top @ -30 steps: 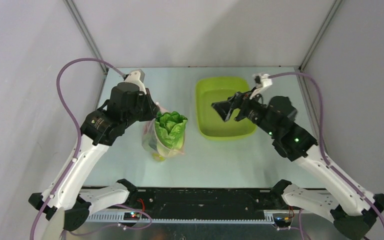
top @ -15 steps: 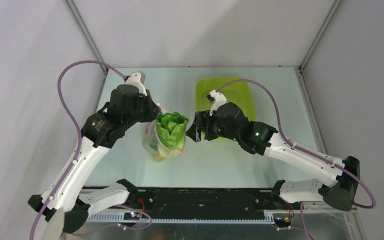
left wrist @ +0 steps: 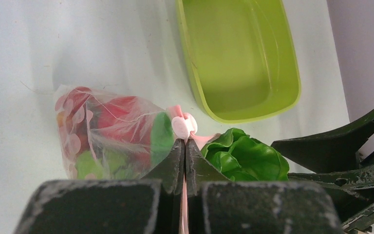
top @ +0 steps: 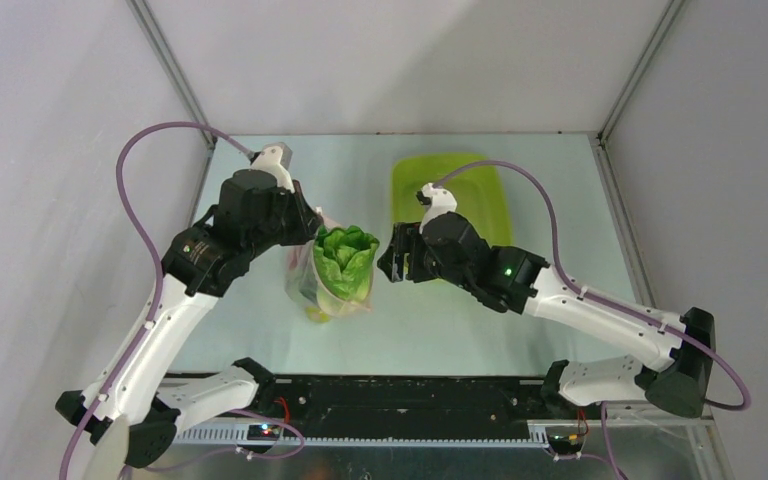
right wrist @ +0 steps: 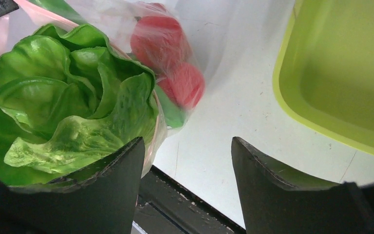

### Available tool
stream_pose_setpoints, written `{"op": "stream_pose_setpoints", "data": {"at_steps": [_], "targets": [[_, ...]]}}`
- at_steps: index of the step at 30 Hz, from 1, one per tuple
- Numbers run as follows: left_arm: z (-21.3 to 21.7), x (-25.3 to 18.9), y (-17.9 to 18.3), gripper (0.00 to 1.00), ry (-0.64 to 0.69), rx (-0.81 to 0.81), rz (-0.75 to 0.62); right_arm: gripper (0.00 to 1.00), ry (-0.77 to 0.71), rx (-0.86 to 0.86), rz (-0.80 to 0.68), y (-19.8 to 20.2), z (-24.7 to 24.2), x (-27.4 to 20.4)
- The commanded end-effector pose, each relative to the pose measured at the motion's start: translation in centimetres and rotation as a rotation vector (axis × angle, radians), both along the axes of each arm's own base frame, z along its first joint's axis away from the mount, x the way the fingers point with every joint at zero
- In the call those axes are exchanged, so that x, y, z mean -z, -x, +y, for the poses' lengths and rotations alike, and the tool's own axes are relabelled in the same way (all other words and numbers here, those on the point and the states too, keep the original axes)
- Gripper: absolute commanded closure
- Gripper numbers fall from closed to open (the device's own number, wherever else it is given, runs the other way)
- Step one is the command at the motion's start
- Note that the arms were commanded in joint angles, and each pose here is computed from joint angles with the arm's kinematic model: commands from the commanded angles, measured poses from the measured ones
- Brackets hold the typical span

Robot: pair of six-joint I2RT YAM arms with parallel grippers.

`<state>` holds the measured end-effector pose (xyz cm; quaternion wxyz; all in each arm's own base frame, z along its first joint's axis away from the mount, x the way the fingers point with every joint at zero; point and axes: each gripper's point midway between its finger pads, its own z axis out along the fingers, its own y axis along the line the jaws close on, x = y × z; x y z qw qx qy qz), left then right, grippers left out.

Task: Place the food in the zip-top bag and seal the zipper
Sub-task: Adjust the fake vegetable in the zipper food storage bag.

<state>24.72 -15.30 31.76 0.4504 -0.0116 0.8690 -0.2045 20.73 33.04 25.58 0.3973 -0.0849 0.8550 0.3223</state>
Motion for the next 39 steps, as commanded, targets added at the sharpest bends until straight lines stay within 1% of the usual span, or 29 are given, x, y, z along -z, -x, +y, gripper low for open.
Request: {"op": "stream_pose_setpoints", "data": {"at_steps": [1,8,15,17,23,25,26,29,30,31,33,34,35,39], "targets": [[-0.4,-1.9,-0.3,1.0,0.047,0.017,-0.074,0.31,-0.033,0.034,-0.017,-0.6,0.9,-1.3],[-0.6,-1.8,-0.3,1.0,0.046,0.022,-0.069,0.32,-0.083,-0.016,-0.006,-0.4,3.0,-1.3],[-0.7,-1.6,-0.4,1.0,0.047,0.027,-0.061,0.34,-0.06,-0.027,0.02,-0.3,3.9,0.2],[-0.6,-1.7,-0.4,1.0,0.049,0.024,-0.066,0.35,-0.044,-0.019,0.031,-0.5,4.0,0.9],[-0.5,-1.8,-0.4,1.0,0.047,0.019,-0.071,0.44,-0.004,0.005,0.068,-0.7,4.1,2.8],[-0.5,-1.8,-0.4,1.0,0.046,0.017,-0.07,0.49,0.009,0.015,0.079,-0.7,4.0,3.4],[-0.5,-1.8,-0.4,1.0,0.048,0.017,-0.071,0.54,0.012,0.018,0.083,-0.7,4.0,3.5],[-0.4,-1.8,-0.4,1.0,0.046,0.014,-0.071,0.63,0.016,0.028,0.086,-0.9,4.1,3.8],[-0.3,-1.8,-0.4,1.0,0.044,0.012,-0.072,0.7,0.017,0.027,0.081,-0.9,4.1,3.8],[-0.2,-1.9,-0.3,1.0,0.044,0.01,-0.074,0.79,0.01,0.037,0.068,-1.1,3.9,3.4],[0.1,-2.1,-0.3,1.0,0.039,-0.001,-0.082,0.89,0.005,0.045,0.021,-1.5,3.5,2.2],[0.3,-2.3,-0.3,1.0,0.037,-0.012,-0.089,0.99,0.011,0.043,-0.006,-1.7,3.2,1.7],[0.5,-2.4,-0.2,1.0,0.034,-0.018,-0.093,1.0,0.004,0.062,-0.039,-2.0,2.7,0.6],[1.9,-3.1,-0.2,1.0,0.019,-0.072,-0.12,1.0,0.035,0.069,-0.165,-2.7,1.2,-3.0]]}}
